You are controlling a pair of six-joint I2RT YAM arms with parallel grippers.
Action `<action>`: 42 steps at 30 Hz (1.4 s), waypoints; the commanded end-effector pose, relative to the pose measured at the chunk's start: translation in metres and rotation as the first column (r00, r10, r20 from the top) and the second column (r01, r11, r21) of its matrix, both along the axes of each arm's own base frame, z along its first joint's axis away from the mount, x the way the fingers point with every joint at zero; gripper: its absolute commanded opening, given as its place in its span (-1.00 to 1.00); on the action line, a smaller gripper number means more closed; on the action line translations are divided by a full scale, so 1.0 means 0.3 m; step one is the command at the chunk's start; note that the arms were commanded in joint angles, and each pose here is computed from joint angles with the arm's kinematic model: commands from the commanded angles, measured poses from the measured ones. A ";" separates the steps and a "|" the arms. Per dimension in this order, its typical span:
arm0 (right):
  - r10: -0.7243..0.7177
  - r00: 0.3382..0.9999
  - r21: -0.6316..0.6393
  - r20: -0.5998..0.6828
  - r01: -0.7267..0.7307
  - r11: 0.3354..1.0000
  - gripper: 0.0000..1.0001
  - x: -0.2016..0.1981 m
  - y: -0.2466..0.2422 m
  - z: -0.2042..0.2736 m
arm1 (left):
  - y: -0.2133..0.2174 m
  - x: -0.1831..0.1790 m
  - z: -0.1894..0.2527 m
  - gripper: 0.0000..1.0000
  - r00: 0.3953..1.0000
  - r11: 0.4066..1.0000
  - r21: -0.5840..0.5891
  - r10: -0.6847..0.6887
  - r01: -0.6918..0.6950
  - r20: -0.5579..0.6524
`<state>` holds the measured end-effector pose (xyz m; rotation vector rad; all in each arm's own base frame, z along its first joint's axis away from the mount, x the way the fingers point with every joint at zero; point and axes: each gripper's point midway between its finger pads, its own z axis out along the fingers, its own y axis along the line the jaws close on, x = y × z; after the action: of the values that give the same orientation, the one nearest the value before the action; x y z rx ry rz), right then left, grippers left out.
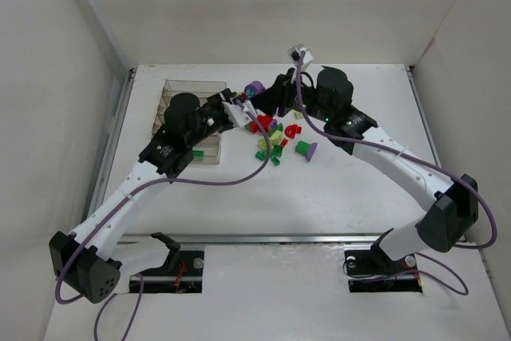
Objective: Sort the legos into containers by color
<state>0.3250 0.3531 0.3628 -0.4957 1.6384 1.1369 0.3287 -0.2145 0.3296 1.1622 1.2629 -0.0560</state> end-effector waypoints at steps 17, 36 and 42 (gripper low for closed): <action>0.142 0.967 -0.020 0.213 -0.141 0.990 -1.00 -0.129 -0.008 0.103 | -0.024 -0.123 0.088 0.10 0.988 0.988 0.010 -0.153 0.153 0.034; 0.153 0.966 -0.013 0.211 -0.153 0.988 -1.00 -0.147 -0.013 0.087 | -0.058 -0.113 0.085 0.04 0.987 0.987 0.004 -0.161 0.161 -0.023; 0.154 0.969 -0.013 0.195 -0.154 0.988 -1.00 -0.142 -0.008 0.074 | -0.074 -0.135 0.098 -0.33 0.982 0.981 0.012 -0.191 0.191 -0.001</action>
<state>0.2914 0.3516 0.3575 -0.7082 1.5514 1.1536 0.2953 -0.2321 0.3253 1.3144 1.2467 -0.1851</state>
